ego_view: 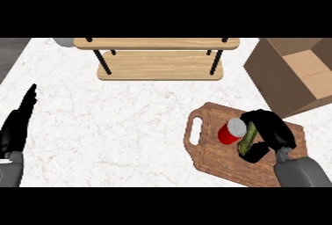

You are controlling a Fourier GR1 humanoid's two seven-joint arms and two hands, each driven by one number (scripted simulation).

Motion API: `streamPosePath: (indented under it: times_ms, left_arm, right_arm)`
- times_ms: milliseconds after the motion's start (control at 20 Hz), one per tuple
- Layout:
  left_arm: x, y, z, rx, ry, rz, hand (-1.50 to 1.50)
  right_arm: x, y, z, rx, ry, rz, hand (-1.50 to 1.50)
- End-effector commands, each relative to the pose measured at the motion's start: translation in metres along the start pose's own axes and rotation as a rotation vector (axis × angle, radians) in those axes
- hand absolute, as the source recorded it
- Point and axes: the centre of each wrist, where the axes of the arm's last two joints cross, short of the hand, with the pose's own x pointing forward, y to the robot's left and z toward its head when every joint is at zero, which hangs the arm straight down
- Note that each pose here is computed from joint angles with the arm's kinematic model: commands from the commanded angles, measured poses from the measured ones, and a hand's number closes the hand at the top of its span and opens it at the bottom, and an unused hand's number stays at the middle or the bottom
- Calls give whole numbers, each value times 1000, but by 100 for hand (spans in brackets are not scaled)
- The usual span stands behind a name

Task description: Pick the squash from the cutting board and place it in the cardboard box

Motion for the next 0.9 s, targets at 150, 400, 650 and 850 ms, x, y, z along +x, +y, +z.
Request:
streamPosePath:
  times_ms: [150,400,650,850]
  left_arm:
    - [-5,6,8,-9,3,9,0]
    - [-10,8,10,12,11,15,0]
    - [-15,0,12,-12,-1,9,0]
    - [2,-3,6,-9,-11,16,0]
  right_arm:
    - [-89,-50,26,-202,171,65,150]
    - [-204,-132,104,-320,407,92,150]
    - [-254,-180,149,-475,435,124,150]
    - [-253,-208,153,-654,287,191,150]
